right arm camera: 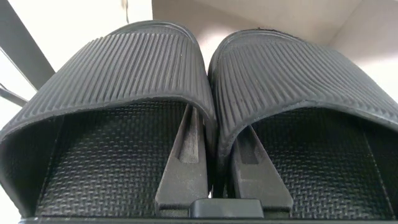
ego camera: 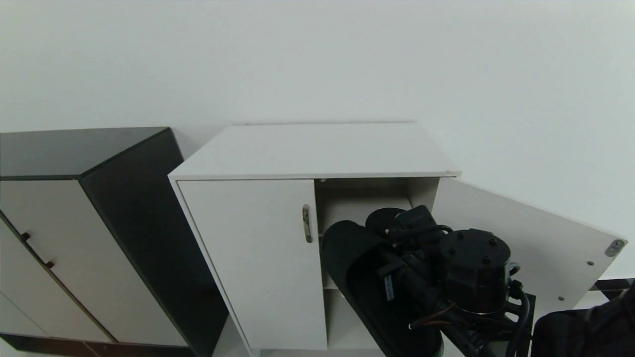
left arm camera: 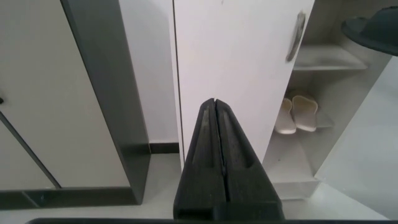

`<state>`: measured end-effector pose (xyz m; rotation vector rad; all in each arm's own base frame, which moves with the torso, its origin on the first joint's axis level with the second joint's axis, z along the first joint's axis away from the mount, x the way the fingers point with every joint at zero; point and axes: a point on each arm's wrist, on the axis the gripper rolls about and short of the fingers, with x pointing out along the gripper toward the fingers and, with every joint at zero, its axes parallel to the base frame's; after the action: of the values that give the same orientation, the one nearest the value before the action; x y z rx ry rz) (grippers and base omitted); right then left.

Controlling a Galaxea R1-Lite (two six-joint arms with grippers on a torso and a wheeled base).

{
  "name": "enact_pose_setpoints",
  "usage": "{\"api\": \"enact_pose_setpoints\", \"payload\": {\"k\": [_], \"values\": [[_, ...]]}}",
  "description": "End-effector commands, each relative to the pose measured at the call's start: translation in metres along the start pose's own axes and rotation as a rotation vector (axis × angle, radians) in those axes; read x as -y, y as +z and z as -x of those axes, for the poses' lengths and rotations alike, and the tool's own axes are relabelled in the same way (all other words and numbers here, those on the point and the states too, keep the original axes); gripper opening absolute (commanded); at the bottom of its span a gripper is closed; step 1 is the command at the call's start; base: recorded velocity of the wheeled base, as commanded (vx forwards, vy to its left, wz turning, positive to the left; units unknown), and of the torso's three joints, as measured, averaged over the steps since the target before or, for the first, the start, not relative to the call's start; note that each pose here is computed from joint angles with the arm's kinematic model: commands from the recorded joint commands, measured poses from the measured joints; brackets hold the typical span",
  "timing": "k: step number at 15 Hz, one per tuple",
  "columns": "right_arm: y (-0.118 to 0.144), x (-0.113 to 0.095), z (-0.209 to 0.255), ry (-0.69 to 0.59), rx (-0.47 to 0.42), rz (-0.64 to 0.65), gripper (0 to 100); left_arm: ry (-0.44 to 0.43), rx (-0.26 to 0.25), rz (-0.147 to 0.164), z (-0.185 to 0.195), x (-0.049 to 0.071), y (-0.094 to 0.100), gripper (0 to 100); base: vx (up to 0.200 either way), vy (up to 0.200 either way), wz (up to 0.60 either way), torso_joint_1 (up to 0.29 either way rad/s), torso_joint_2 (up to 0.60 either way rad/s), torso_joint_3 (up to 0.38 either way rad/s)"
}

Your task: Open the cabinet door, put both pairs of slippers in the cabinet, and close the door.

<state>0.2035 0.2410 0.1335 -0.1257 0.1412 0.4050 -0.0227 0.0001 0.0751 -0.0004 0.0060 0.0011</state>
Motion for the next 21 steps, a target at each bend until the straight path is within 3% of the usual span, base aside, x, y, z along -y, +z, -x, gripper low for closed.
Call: {"api": "enact_pose_setpoints", "payload": {"k": [1,17,21], "values": [[-0.0016,0.0007,-0.0016,-0.002,-0.005,0.002,0,0.000,0.000,0.001,0.0000,0.0000,0.0000,0,0.000,0.000,0.00,-0.183,0.51,0.325],[-0.0069,0.0048,-0.0083,-0.022,-0.022,0.003,0,0.000,0.001,0.001,0.0000,0.0000,0.0001,0,0.000,0.000,0.00,-0.112,0.46,0.350],[-0.0106,0.0040,-0.0109,-0.023,-0.033,0.009,0,0.000,0.001,0.003,0.0000,0.0000,0.0001,0,0.000,0.000,0.00,0.001,0.14,0.122]]}}
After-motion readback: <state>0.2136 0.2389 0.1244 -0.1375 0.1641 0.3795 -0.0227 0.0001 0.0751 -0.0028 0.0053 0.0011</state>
